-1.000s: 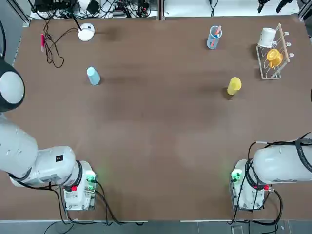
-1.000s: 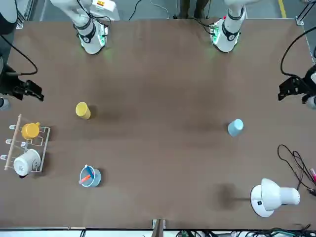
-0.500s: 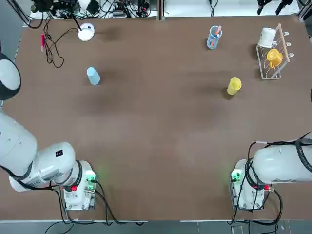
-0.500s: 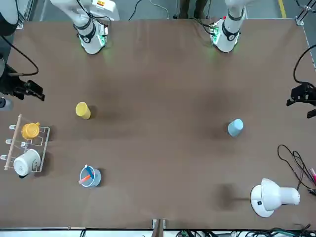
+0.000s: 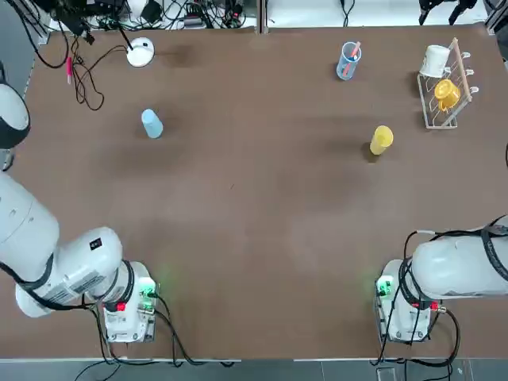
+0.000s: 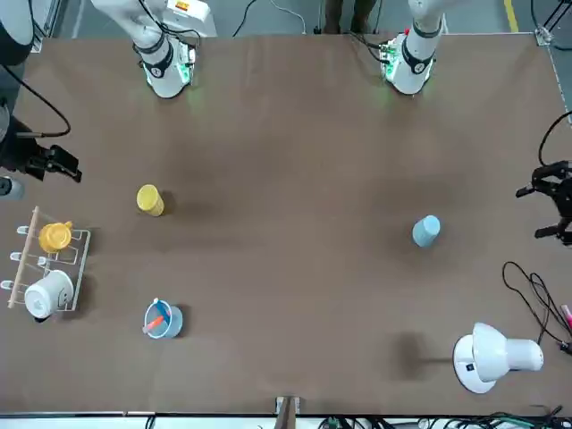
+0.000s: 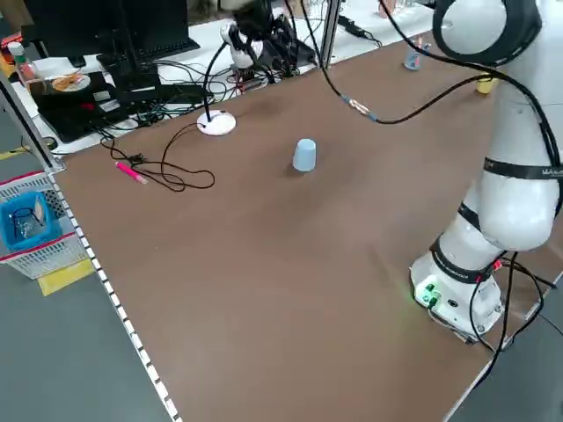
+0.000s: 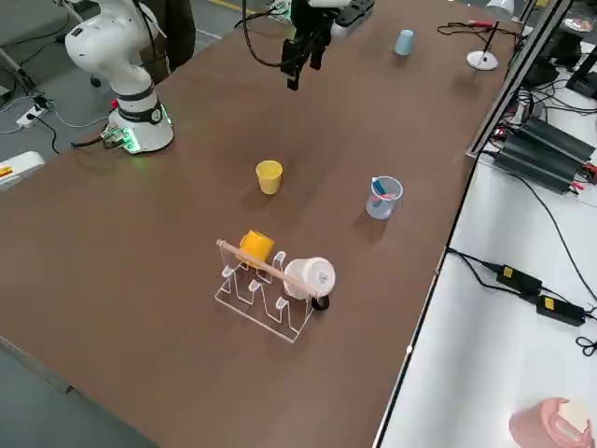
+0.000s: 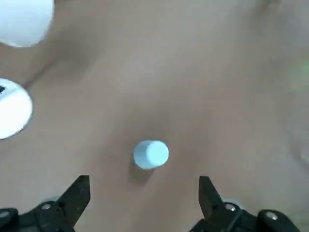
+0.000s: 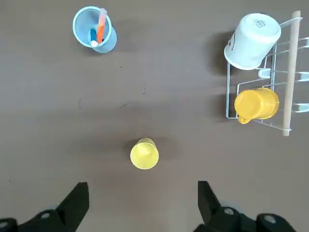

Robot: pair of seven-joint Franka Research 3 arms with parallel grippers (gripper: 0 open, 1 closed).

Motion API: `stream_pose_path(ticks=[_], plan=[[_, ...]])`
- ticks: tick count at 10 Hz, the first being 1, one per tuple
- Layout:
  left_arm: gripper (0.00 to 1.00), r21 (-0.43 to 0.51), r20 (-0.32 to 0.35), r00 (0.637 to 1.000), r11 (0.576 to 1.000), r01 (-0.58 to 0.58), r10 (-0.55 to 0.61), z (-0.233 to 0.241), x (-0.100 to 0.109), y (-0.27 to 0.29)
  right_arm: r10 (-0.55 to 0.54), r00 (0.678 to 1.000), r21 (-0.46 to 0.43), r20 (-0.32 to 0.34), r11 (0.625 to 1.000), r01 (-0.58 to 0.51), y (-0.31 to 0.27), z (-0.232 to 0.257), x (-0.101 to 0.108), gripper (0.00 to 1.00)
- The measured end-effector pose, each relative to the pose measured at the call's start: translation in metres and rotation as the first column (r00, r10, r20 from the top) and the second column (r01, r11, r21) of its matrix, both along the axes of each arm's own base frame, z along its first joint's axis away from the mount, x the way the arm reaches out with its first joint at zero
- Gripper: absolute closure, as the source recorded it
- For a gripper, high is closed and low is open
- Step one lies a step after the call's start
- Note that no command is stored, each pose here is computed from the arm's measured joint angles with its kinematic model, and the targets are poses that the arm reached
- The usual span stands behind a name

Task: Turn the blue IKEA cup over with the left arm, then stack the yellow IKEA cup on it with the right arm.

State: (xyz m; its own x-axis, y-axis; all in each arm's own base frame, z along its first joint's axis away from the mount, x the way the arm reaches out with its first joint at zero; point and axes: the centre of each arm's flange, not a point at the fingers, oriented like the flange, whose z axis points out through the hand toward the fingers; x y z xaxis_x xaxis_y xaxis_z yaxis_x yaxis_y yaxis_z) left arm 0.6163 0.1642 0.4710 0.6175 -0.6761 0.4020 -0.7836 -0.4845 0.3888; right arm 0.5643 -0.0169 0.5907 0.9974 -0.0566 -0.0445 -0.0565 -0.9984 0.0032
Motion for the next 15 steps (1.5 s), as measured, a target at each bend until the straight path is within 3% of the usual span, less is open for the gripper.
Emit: stream_pose_path(ticks=[4,6,8,10,12,15], plan=[[0.01,-0.29,0.056,0.992,0.949,0.122,-0.111,-0.131,-0.015,0.045,0.0,1.0,0.0,0.0,1.0,0.0,0.0,0.0,0.0,0.0],[0.01,-0.393,0.159,0.973,0.893,0.217,-0.167,-0.194,-0.029,0.057,0.001,1.0,0.0,0.0,1.0,-0.001,0.0,0.0,0.0,0.0],[0.01,-0.445,0.254,0.943,0.841,0.309,-0.213,-0.235,-0.034,0.049,0.008,1.0,0.0,0.0,1.0,-0.008,0.0,0.0,0.0,0.0],[0.01,-0.481,0.303,0.924,0.8,0.358,-0.232,-0.267,-0.038,0.037,0.014,1.0,0.001,0.0,1.0,-0.014,0.0,0.0,0.0,0.0],[0.01,-0.517,0.32,0.919,0.77,0.373,-0.23,-0.294,-0.045,0.028,0.015,1.0,0.001,0.0,1.0,-0.015,-0.001,0.0,0.0,0.0],[0.01,-0.528,0.447,0.874,0.732,0.429,-0.19,-0.321,-0.048,0.024,0.015,1.0,0.001,0.0,1.0,-0.015,-0.001,0.0,0.0,0.0]])
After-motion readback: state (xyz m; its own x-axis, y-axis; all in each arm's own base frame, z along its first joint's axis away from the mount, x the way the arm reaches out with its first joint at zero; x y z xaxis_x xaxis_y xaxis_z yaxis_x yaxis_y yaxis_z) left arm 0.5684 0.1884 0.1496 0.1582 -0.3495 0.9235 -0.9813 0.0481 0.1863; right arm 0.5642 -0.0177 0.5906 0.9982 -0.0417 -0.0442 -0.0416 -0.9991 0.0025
